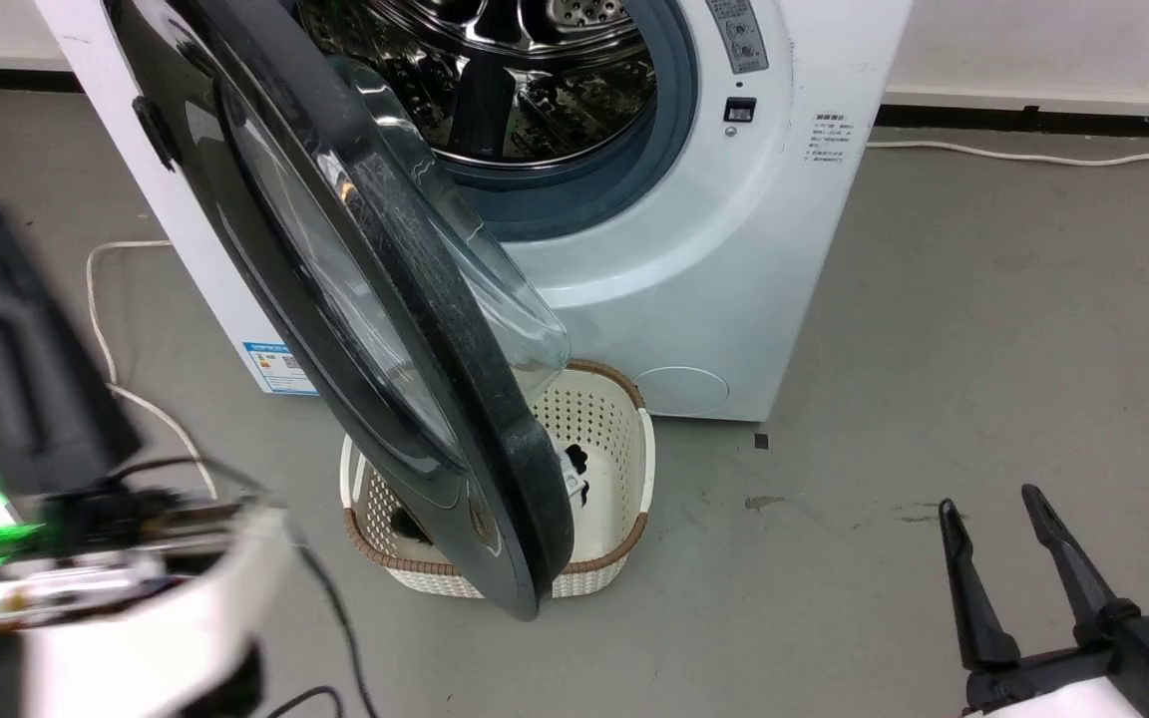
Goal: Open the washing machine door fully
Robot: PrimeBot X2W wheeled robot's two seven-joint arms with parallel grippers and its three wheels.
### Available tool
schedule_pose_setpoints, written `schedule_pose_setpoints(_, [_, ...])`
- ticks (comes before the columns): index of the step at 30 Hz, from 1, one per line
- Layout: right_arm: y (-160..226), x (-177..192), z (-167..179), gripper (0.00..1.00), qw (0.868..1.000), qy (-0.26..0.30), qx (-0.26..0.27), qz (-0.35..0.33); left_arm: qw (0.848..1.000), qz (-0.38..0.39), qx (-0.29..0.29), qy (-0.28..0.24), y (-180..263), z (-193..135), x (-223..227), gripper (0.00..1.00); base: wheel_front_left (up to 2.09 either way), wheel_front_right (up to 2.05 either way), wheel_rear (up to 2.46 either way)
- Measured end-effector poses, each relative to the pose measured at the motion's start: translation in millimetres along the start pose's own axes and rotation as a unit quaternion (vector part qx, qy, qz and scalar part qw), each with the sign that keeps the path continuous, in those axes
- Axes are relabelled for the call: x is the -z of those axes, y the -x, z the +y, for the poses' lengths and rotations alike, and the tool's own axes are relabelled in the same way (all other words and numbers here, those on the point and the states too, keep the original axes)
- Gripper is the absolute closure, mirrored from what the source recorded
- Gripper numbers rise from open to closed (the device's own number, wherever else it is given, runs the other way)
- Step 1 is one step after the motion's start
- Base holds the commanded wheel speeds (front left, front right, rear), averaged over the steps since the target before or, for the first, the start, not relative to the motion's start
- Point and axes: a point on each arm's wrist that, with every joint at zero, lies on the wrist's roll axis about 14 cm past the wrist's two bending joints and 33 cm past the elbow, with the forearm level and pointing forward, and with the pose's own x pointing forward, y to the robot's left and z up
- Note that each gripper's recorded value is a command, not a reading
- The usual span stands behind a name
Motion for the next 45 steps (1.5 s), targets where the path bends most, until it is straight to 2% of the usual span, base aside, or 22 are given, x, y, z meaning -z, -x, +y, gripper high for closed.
schedule_pose_setpoints(1, [-0.2, -0.2, -1.5, 0.00, 1.000, 0.001, 0.002, 0.000, 0.999, -0.015, 0.037, -0.001, -2.6, -19.2, -6.7, 1.00, 0.00, 0.00, 0.00])
schedule_pose_setpoints(2, [-0.2, -0.2, -1.5, 0.00, 1.000, 0.001, 0.002, 0.000, 0.999, -0.015, 0.037, -0.001, -2.6, -19.2, -6.7, 1.00, 0.00, 0.00, 0.00])
schedule_pose_setpoints(3, [0.0, -0.2, -3.6, 0.00, 1.000, 0.002, 0.005, 0.000, 0.998, -0.014, 0.061, -0.006, -1.3, -30.2, -5.4, 1.00, 0.00, 0.00, 0.00])
schedule_pose_setpoints(5, [0.6, -0.6, -6.9, 0.00, 1.000, 0.004, 0.009, -0.001, 0.996, 0.005, 0.094, -0.001, 3.5, -49.6, 1.8, 1.00, 0.00, 0.00, 0.00])
schedule_pose_setpoints(6, [1.6, -1.3, -9.6, 0.00, 1.000, 0.005, 0.013, -0.001, 0.991, 0.032, 0.127, 0.015, 9.8, -70.5, 9.4, 1.00, 0.00, 0.00, 0.00])
schedule_pose_setpoints(9, [2.0, -1.1, -11.5, 0.00, 1.000, 0.001, 0.017, -0.001, 0.986, 0.058, 0.151, 0.037, 17.1, -88.1, 17.4, 1.00, 0.00, 0.00, 0.00])
schedule_pose_setpoints(12, [2.6, -0.5, -14.4, 0.00, 1.000, -0.003, 0.022, -0.001, 0.974, 0.119, 0.183, 0.064, 36.8, -111.7, 40.2, 1.00, 0.00, 0.00, 0.00])
schedule_pose_setpoints(14, [2.8, 0.4, -15.2, 0.00, 1.000, -0.005, 0.023, 0.001, 0.962, 0.162, 0.200, 0.086, 54.6, -125.9, 56.1, 1.00, 0.00, 0.00, 0.00])
schedule_pose_setpoints(16, [2.3, 2.3, -13.8, 0.00, 1.000, -0.007, 0.021, 0.003, 0.927, 0.266, 0.236, 0.117, 101.6, -150.9, 94.6, 1.00, 0.00, 0.00, 0.00])
schedule_pose_setpoints(18, [2.2, 2.7, -13.7, 0.00, 1.000, -0.010, 0.022, 0.003, 0.909, 0.315, 0.247, 0.118, 125.6, -156.4, 113.6, 1.00, 0.00, 0.00, 0.00])
schedule_pose_setpoints(20, [1.3, 3.7, -13.2, 0.00, 1.000, -0.011, 0.021, 0.005, 0.893, 0.363, 0.246, 0.104, 147.7, -154.7, 136.3, 1.00, 0.00, 0.00, 0.00])
schedule_pose_setpoints(21, [1.3, 3.7, -13.2, 0.00, 1.000, -0.011, 0.021, 0.005, 0.893, 0.363, 0.246, 0.104, 147.7, -154.7, 136.3, 1.00, 0.00, 0.00, 0.00])
schedule_pose_setpoints(22, [0.8, 4.4, -12.5, 0.00, 1.000, -0.012, 0.020, 0.005, 0.886, 0.386, 0.238, 0.094, 157.8, -149.6, 148.4, 1.00, 0.00, 0.00, 0.00])
schedule_pose_setpoints(26, [-0.4, 5.4, -10.4, 0.00, 1.000, -0.013, 0.017, 0.007, 0.884, 0.404, 0.222, 0.082, 165.1, -139.9, 160.5, 1.00, 0.00, 0.00, 0.00])
schedule_pose_setpoints(32, [-6.3, 6.5, -0.9, 0.00, 1.000, -0.020, 0.002, 0.006, 0.888, 0.405, 0.201, 0.078, 167.9, -127.7, 163.3, 1.00, 0.00, 0.00, 0.00])
schedule_pose_setpoints(34, [-15.4, 6.5, 16.1, 0.00, 0.999, -0.026, -0.024, 0.003, 0.890, 0.418, 0.170, 0.064, 178.9, -104.5, 160.4, 1.00, 0.00, 0.00, 0.00])
schedule_pose_setpoints(38, [-22.3, 6.9, 29.8, 0.00, 0.999, -0.030, -0.045, 0.003, 0.892, 0.425, 0.147, 0.048, 185.3, -84.7, 156.5, 1.00, 0.00, 0.00, 0.00])
schedule_pose_setpoints(44, [-36.2, 9.7, 82.0, 0.00, 0.991, -0.045, -0.123, 0.005, 0.902, 0.424, 0.073, 0.012, 193.9, -33.8, 137.2, 1.00, 0.00, 0.00, 0.00])
schedule_pose_setpoints(45, [-36.2, 9.7, 82.0, 0.00, 0.991, -0.045, -0.123, 0.005, 0.902, 0.424, 0.073, 0.012, 193.9, -33.8, 137.2, 1.00, 0.00, 0.00, 0.00])
